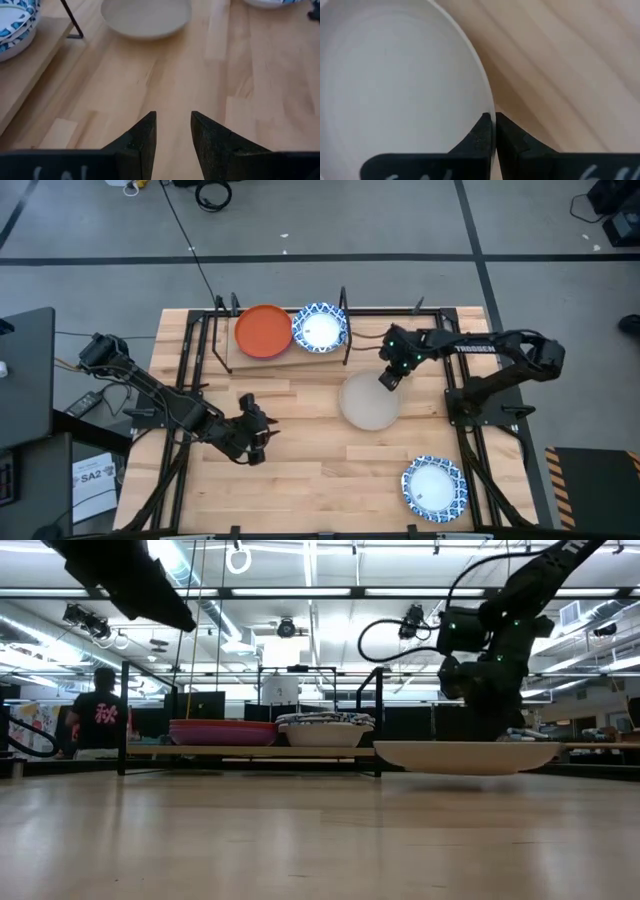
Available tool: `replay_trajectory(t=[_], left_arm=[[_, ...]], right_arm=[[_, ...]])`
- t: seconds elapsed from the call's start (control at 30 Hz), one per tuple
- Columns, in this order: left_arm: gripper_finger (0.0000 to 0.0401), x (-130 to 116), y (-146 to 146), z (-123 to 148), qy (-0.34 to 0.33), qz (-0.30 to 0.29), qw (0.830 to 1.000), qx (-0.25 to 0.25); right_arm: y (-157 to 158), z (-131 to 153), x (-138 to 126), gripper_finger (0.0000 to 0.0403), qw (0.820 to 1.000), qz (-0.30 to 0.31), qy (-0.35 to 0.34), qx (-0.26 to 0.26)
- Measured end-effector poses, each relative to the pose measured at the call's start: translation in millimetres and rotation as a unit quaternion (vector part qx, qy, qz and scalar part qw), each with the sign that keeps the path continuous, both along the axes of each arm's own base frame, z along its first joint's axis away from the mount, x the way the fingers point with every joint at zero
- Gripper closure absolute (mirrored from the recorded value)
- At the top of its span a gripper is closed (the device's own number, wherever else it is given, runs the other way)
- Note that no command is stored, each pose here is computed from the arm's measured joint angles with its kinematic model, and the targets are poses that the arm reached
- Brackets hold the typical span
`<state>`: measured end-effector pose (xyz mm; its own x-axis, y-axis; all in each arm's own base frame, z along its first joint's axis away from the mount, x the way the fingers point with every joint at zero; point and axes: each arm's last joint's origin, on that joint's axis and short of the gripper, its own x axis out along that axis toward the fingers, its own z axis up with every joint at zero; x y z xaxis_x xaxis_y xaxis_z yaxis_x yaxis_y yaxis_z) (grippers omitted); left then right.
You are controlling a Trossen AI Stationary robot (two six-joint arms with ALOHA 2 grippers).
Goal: Place and stack plates onto a shelf
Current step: Stack the gray plate on top of the orange plate on the shelf
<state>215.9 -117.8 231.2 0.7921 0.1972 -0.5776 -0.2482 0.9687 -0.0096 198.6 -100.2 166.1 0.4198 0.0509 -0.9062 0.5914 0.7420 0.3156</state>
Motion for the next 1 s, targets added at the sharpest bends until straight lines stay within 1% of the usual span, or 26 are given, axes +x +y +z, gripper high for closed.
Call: replay_trajectory(t=[0.23,0.43,0.63,0.83,1.0], left_arm=[[0.0273,8.3,7.9,3.9,-0.027,0.027,0.999,-0.022],[0.0273,14.7,21.8,4.0,-0.031,0.064,0.997,-0.03],[0.0273,21.7,35.7,5.8,-0.044,0.095,0.994,-0.036],[0.0273,29.8,50.3,10.0,-0.071,0.127,0.988,-0.048],[0.0273,35.1,61.9,13.2,-0.092,0.151,0.983,-0.055]], right_arm=[[28.2,3.1,21.0,0.0388,0.999,-0.015,-0.021,-0.033],[48.6,9.8,38.6,0.0388,0.993,-0.041,-0.076,-0.079],[65.1,17.7,51.6,0.0388,0.981,-0.06,-0.135,-0.127],[77.1,23.6,58.0,0.0388,0.965,-0.081,-0.17,-0.185],[83.5,28.0,61.5,0.0388,0.952,-0.096,-0.195,-0.216]])
